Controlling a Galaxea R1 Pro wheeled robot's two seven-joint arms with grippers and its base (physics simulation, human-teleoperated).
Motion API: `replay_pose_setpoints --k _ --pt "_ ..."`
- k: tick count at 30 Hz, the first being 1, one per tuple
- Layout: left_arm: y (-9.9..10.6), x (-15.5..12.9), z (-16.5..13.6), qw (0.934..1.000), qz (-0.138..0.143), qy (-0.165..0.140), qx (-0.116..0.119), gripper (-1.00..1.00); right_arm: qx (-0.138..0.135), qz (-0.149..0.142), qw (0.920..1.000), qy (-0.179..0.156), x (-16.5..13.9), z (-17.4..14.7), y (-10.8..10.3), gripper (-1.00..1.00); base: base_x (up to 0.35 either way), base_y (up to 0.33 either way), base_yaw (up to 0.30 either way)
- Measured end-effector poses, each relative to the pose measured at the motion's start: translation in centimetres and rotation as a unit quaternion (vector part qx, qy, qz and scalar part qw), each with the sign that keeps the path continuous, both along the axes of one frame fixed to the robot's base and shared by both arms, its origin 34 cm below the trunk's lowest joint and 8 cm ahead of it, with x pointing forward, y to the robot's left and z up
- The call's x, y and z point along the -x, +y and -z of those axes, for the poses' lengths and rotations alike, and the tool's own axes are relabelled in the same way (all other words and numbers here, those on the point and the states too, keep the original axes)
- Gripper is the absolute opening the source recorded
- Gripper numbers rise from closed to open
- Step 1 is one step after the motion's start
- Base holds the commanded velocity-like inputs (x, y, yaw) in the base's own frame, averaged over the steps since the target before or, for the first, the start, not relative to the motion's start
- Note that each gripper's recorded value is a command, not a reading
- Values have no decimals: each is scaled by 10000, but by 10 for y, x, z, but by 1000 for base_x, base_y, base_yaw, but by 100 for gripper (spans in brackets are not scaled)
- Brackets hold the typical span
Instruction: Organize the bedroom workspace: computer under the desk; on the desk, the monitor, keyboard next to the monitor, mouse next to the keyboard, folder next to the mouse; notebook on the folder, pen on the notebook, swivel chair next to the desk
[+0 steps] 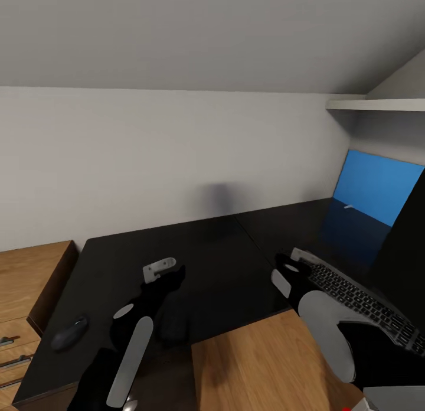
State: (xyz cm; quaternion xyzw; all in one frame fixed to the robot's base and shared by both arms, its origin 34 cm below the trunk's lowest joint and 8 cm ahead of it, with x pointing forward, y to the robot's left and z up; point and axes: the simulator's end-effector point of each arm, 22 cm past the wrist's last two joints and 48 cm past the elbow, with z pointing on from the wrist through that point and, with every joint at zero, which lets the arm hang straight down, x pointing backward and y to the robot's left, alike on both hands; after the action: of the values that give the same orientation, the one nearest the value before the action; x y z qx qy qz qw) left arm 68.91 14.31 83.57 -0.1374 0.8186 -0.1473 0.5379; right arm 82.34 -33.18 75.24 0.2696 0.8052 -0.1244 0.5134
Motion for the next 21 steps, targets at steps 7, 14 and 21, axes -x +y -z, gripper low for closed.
replay_pose_setpoints --k 7,14,21 --pt "0 0 0 10000 0 0 0 100 148 218 9997 7 4 -6 2 100 0 0 0" --pt "0 0 0 10000 3 0 0 100 212 235 9995 11 5 -7 2 100 0 0 0" --pt "-7 1 -1 10000 82 -11 -14 100 228 233 9995 37 6 -6 1 100 0 0 0"
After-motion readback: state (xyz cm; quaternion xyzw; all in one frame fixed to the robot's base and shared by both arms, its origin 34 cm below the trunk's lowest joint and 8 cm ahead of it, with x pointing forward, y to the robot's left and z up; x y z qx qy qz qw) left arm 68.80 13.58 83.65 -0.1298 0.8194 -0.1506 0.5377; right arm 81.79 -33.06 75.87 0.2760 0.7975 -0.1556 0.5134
